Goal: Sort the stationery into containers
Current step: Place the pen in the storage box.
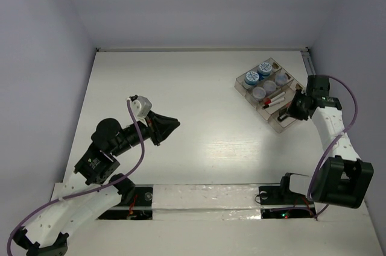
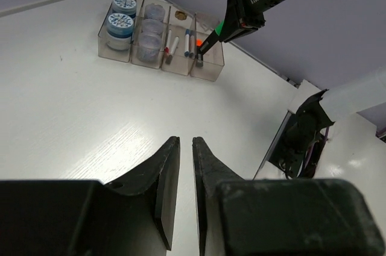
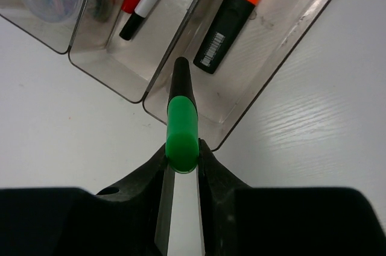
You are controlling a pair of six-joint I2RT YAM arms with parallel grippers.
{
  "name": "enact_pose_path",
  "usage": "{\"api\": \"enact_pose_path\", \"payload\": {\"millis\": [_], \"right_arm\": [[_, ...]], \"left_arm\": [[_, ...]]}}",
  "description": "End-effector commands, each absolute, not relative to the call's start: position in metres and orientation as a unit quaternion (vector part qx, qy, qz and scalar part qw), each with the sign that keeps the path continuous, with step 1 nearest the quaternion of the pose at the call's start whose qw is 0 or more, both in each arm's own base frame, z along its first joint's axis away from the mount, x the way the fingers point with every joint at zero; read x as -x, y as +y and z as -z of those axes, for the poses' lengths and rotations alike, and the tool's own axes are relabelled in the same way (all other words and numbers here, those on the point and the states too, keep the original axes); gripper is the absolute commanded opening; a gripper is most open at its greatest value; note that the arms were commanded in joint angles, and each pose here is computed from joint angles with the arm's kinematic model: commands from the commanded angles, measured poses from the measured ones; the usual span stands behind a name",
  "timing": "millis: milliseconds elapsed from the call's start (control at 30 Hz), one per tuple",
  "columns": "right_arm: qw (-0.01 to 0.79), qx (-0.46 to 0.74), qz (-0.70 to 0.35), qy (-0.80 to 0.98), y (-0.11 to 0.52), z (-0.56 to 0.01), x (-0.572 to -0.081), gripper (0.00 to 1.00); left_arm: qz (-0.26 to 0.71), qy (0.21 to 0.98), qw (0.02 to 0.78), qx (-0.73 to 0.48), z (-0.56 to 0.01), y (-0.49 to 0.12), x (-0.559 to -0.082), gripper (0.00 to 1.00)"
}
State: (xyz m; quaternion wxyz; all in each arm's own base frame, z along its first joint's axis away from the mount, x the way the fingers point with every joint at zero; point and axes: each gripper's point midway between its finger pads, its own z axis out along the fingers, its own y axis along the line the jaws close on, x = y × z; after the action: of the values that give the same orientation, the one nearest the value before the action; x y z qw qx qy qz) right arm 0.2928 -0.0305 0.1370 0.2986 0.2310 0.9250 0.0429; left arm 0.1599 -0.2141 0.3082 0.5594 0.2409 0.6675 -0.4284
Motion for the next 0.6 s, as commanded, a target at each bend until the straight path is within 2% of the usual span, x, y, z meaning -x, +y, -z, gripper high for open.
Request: {"api": "enact_pose_path", "payload": {"millis": [0,467,500,567], "right_arm": [[0.332,-0.203,-0.107,0.915,-0.019,-0.160,-0.318,0.00],[0.274,-0.249,-0.114,0.922,-0.043,-0.124,-0.327,0.00],[0.274,-0.252,-0.111,0.922,-0.044,-0.122,-0.329,0.02],[0.272,-0.265,-0.103,0.920,-0.051,-0.119,-0.332,0.15]], "left_arm": [[0.430,0.646,0.582,-0.242,-0.330,-0.213,-0.160,0.12],[0.425,0.652,0.582,-0.236,-0.327,-0.214,-0.164,0.13],[0.425,0.653,0.582,-0.236,-0.327,-0.213,-0.165,0.13],[0.424,0.654,0.581,-0.236,-0.326,-0.214,-0.165,0.13]]}}
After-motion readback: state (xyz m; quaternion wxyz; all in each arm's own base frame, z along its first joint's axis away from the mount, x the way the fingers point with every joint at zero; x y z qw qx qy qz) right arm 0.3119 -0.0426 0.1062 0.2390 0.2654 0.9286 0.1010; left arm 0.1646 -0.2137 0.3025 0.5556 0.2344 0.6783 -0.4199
